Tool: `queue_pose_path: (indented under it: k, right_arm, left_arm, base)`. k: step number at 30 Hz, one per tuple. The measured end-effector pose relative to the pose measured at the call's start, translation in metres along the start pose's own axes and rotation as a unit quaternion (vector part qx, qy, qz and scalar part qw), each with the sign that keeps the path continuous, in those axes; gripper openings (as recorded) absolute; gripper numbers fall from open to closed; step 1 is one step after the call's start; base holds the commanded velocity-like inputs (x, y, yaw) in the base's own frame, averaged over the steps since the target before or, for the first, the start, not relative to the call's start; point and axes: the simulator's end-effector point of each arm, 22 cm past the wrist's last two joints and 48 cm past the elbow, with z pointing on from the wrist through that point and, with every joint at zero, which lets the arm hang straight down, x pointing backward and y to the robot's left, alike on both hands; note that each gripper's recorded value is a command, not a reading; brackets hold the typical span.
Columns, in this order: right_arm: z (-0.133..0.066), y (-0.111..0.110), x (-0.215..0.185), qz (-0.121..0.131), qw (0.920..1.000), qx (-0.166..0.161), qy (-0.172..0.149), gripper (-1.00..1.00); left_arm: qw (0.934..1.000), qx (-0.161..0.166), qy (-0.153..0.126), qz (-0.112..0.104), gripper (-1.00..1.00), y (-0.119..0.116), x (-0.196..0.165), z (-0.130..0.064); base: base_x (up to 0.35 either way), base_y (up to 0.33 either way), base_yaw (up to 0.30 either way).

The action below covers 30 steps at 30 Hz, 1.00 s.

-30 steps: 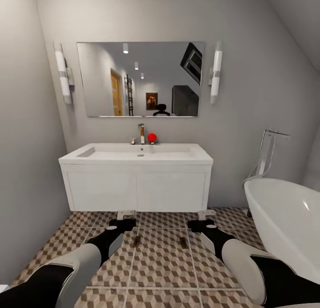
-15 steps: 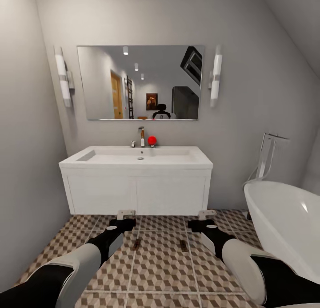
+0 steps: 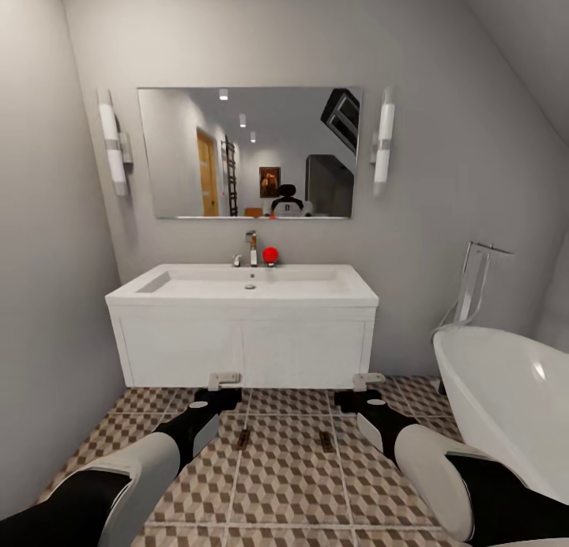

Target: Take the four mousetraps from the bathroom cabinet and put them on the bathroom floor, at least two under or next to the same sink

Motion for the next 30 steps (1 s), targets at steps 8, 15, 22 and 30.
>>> queue_pose_path:
  k: [8,15,22,30]
  right_arm:
    - [-0.006,-0.001,-0.014,0.000,1.0000,0.000,0.000,1.00]
    - [-0.012,-0.001,-0.023,0.000,1.0000,0.000,0.004,1.00]
    - [-0.018,0.000,-0.009,-0.001,0.9997,-0.001,0.023,1.00]
    - [-0.032,0.003,0.041,-0.001,0.9974,-0.006,0.072,1.00]
  left_arm:
    - [1.0000,0.000,0.001,0.000,1.00,0.000,-0.014,-0.005]
    - [0.9999,-0.001,0.015,0.000,1.00,0.001,-0.014,-0.010]
    - [0.9992,-0.006,0.038,0.002,1.00,0.007,-0.004,-0.017]
    - [0.9983,-0.013,0.056,0.004,1.00,0.015,-0.001,-0.024]
  base:
    - [0.000,0.000,0.000]
    - [0.000,0.000,0.000]
    - [0.000,0.000,0.000]
    - [0.000,0.000,0.000]
